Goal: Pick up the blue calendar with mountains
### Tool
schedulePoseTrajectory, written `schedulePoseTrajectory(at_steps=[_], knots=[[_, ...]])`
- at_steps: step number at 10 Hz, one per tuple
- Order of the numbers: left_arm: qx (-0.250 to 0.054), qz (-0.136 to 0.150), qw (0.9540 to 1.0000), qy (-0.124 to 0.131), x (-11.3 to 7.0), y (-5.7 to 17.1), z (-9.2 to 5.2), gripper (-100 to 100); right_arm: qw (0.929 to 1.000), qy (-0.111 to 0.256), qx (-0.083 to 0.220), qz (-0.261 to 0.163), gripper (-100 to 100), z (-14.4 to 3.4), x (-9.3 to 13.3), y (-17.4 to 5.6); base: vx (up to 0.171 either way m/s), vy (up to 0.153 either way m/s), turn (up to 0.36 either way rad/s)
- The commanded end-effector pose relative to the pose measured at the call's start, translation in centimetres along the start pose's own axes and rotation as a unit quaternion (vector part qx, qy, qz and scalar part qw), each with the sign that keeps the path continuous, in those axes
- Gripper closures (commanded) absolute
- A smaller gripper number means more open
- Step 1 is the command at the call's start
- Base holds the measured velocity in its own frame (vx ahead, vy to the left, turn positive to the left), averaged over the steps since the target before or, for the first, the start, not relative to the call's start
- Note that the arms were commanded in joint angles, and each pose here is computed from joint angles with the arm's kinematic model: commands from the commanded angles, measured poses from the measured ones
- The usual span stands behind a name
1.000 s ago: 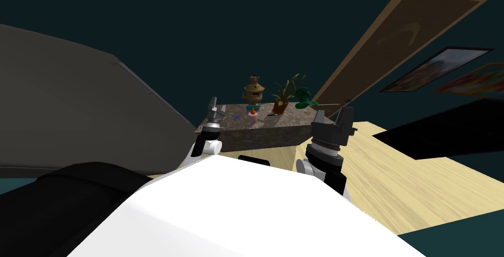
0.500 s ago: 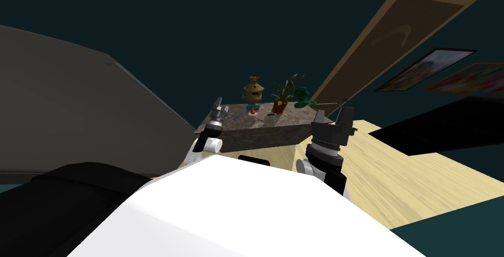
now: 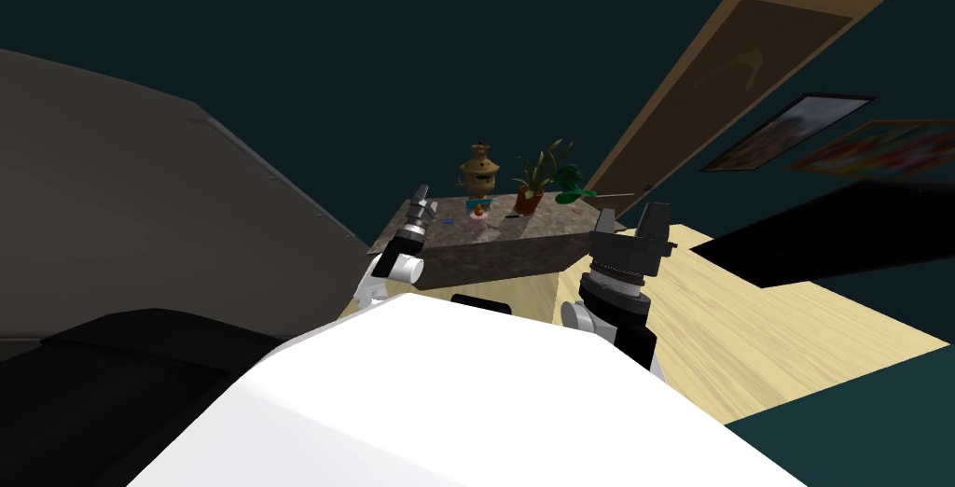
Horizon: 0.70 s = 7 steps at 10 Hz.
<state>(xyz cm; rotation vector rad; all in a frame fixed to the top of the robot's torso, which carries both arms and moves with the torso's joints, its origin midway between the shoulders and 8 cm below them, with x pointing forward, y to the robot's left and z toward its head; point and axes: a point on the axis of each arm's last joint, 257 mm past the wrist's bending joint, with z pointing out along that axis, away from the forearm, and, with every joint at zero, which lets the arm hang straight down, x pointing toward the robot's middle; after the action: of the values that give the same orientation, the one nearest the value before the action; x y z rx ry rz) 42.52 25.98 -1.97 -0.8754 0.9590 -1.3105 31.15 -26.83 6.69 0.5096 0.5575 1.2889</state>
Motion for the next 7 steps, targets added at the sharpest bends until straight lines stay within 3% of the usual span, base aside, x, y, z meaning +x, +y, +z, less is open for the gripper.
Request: schedulePoseTrajectory(at_steps=[1,7], knots=[[-0.012,0.006,0.9999,0.006,0.5,0.4,0.8,-100,1.0,0.0,0.0,0.0,0,0.0,0.0,0.0,-0.007,0.012,-0.063],[-0.066,0.016,0.9976,0.011,1.0,2.9,2.3,-100,1.0,0.0,0.0,0.0,0,0.0,0.0,0.0,-0.01,0.018,-0.04]])
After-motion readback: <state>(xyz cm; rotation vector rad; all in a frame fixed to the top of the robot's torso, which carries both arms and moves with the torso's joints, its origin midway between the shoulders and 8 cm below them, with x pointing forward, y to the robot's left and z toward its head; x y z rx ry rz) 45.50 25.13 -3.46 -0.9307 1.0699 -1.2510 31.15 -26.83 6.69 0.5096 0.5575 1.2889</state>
